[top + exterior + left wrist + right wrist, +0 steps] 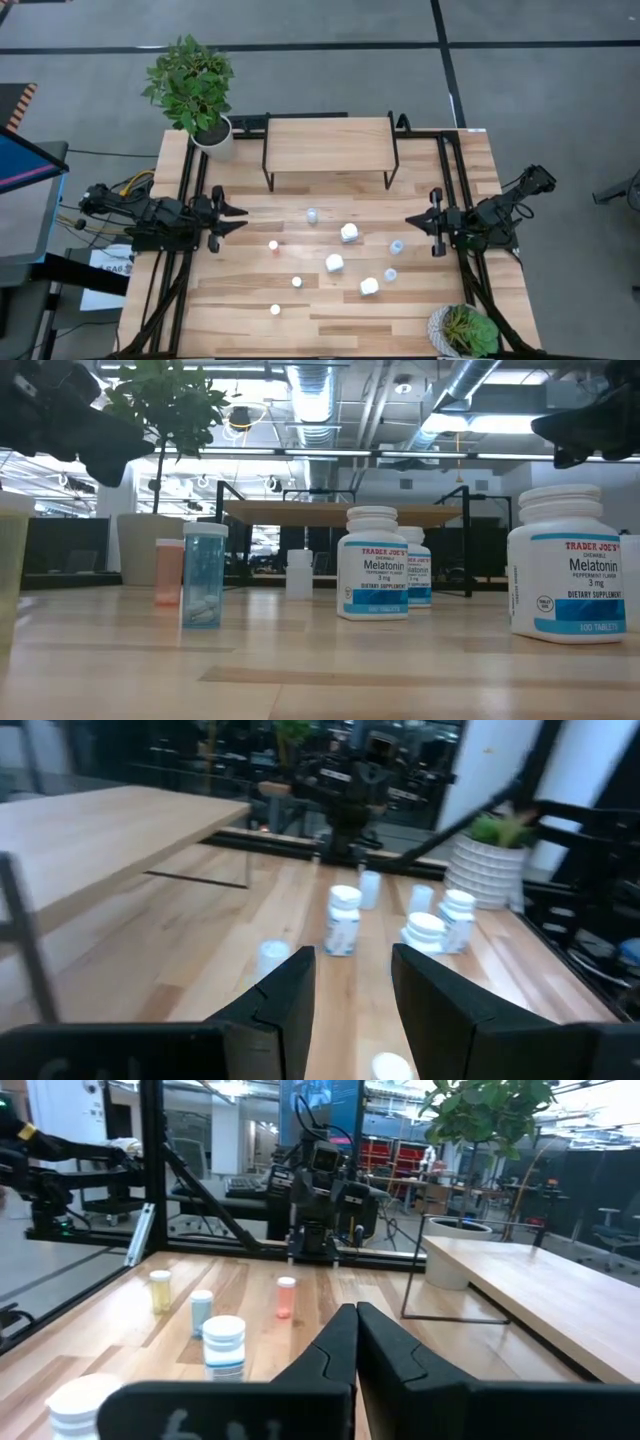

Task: Pick and place medicine bottles onto shelf by color
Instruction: Put the middle right transparent medicine bottle on the shelf

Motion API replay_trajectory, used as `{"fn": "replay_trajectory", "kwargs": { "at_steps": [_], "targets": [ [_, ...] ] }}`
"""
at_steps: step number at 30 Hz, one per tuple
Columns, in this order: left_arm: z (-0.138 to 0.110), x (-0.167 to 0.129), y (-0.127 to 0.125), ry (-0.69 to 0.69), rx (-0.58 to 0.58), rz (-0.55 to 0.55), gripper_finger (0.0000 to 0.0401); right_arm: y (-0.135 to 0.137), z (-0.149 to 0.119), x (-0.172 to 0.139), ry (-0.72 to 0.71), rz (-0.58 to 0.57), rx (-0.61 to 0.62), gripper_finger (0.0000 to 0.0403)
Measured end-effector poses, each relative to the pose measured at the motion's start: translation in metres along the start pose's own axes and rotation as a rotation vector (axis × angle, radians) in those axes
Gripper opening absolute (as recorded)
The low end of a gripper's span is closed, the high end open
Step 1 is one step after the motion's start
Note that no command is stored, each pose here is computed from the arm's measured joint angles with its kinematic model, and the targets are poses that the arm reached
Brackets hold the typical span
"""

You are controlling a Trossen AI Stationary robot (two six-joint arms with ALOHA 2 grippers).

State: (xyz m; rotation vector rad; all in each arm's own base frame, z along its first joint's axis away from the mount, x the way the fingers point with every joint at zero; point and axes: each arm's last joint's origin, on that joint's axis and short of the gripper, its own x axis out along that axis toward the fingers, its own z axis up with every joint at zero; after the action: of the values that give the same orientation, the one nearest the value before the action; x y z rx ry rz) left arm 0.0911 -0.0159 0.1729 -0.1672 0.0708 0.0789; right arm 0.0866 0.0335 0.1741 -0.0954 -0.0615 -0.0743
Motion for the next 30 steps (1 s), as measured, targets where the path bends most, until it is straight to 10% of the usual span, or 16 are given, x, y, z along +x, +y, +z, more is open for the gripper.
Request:
{"fn": "replay_trajectory", "kwargs": {
  "at_steps": [11, 30],
  "targets": [
    [0.003, 0.0, 0.002, -0.047, 0.11, 0.072, 0.0122, -0.002, 0.012, -0.001, -0.116, -0.024, -0.007, 0.0042],
    [0.032, -0.005, -0.005, -0.329, 0.115, -0.039, 0.0122, -0.005, 0.03, -0.004, -0.286, 0.012, 0.043, 0.0236]
  ]
}}
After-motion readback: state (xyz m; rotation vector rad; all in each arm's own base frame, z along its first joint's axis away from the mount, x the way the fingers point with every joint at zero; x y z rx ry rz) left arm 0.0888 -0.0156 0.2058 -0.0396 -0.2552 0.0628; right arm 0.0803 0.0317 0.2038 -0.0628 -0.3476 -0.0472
